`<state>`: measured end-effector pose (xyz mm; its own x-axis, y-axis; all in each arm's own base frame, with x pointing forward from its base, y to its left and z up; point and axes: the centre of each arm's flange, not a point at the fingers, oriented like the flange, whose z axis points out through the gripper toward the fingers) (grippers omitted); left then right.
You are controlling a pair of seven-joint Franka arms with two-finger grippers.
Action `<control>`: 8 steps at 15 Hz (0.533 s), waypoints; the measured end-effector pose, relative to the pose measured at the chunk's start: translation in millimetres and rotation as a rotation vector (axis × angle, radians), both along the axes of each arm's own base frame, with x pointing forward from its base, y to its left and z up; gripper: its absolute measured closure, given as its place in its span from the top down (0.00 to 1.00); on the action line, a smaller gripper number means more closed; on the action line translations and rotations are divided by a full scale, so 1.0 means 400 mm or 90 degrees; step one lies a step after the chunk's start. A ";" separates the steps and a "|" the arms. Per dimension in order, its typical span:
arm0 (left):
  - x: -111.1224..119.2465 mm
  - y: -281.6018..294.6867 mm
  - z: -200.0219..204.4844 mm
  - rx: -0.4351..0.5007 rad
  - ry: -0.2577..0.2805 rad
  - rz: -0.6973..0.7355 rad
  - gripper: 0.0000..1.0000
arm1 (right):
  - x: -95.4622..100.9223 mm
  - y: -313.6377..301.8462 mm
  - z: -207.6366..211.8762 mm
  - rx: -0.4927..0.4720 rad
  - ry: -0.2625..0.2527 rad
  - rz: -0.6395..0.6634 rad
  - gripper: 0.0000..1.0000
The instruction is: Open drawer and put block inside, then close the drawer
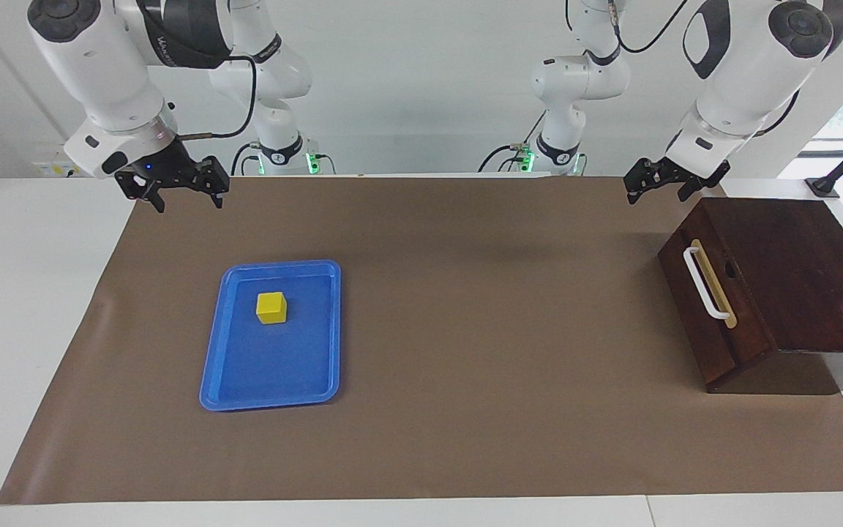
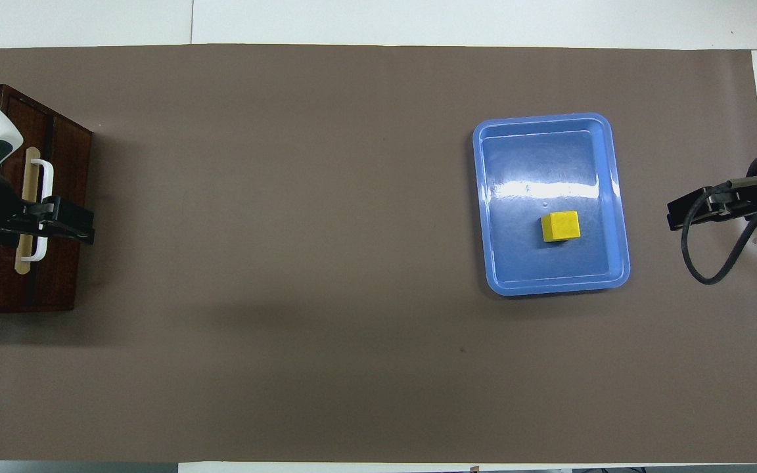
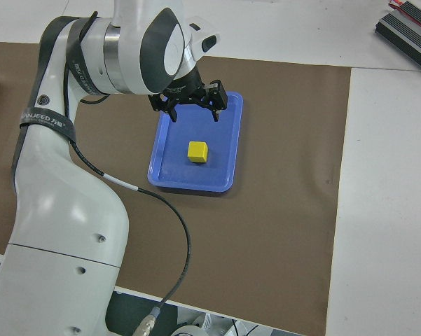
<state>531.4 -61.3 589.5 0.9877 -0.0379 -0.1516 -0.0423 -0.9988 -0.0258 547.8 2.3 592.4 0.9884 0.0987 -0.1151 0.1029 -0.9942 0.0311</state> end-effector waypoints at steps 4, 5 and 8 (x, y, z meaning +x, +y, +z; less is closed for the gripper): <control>0.001 0.004 0.001 0.000 -0.002 0.002 1.00 | 0.000 0.000 0.000 0.000 0.000 0.000 1.00; 0.002 0.005 0.001 0.000 -0.004 0.002 1.00 | 0.000 0.000 0.000 0.000 -0.001 0.000 1.00; 0.007 0.008 0.003 -0.001 -0.012 0.002 1.00 | 0.004 0.000 0.003 0.000 -0.009 0.000 1.00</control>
